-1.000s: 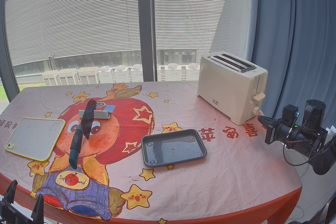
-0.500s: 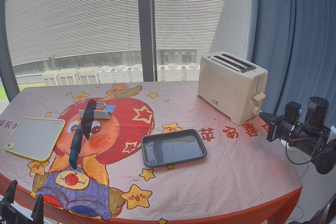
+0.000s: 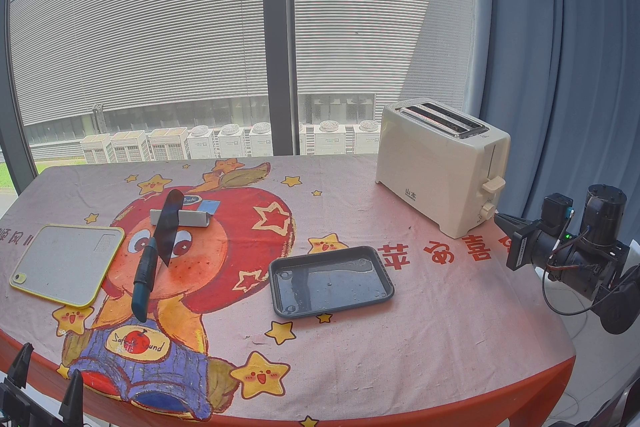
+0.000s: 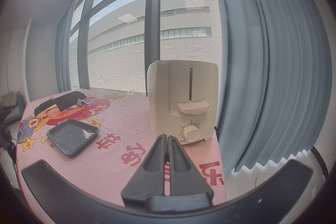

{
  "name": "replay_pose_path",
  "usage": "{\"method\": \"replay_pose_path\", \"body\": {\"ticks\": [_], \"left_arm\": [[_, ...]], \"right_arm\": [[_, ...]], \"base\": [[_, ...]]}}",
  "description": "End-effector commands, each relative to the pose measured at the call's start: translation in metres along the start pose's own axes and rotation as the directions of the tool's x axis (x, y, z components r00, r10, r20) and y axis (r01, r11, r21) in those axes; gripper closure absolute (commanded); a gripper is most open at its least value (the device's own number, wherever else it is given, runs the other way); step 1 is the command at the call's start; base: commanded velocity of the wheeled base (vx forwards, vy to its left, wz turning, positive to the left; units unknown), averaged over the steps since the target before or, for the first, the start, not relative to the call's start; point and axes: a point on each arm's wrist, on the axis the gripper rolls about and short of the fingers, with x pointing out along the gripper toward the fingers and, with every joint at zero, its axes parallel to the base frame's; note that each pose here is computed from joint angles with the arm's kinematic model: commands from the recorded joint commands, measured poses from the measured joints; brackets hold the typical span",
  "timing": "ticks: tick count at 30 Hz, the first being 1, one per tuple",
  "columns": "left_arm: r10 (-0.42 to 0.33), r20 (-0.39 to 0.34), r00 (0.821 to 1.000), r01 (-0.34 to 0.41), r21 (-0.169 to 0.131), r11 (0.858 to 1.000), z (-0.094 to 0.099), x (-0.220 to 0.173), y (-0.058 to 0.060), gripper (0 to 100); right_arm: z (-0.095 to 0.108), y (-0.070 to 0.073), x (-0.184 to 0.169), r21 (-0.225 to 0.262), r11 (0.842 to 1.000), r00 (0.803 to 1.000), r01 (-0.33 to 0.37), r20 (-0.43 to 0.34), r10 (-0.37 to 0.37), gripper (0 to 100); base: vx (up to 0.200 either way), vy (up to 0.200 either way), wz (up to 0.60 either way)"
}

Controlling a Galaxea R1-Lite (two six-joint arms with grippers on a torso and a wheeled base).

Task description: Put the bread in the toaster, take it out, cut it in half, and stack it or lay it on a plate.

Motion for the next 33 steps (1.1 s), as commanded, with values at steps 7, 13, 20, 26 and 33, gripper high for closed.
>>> {"method": "replay_pose_path", "body": {"ticks": [7,13,20,26,33], "left_arm": [[0.0,-0.001,1.0,0.0,-0.001,1.0,-0.0052,0.0001,0.0,0],[0.002,-0.001,1.0,-0.002,0.0,1.0,-0.0052,0.0001,0.0001,0],[0.0,-0.001,1.0,0.0,-0.001,1.0,-0.0052,0.0001,0.0,0],[0.0,-0.001,1.0,0.0,-0.001,1.0,-0.0052,0.0001,0.0,0],[0.0,-0.001,1.0,0.0,0.0,1.0,-0.0052,0.0001,0.0,0]], "right_arm": [[-0.0002,0.0024,-0.0007,-0.002,1.0,1.0,-0.022,-0.001,0.022,100],[-0.0009,0.0023,-0.0006,-0.002,1.0,1.0,-0.018,-0.004,0.018,100],[-0.0027,0.0019,-0.0007,-0.002,1.0,1.0,-0.015,-0.011,0.015,100],[-0.0038,0.002,-0.0003,0.0,1.0,1.0,-0.02,-0.016,0.02,100],[-0.0018,0.0023,0.0016,0.046,0.999,1.0,-0.024,-0.008,0.025,100]], "base": [[0.0,0.0,0.0],[0.0,0.0,0.0],[0.0,0.0,0.0],[0.0,0.0,0.0],[0.0,0.0,0.0]]}}
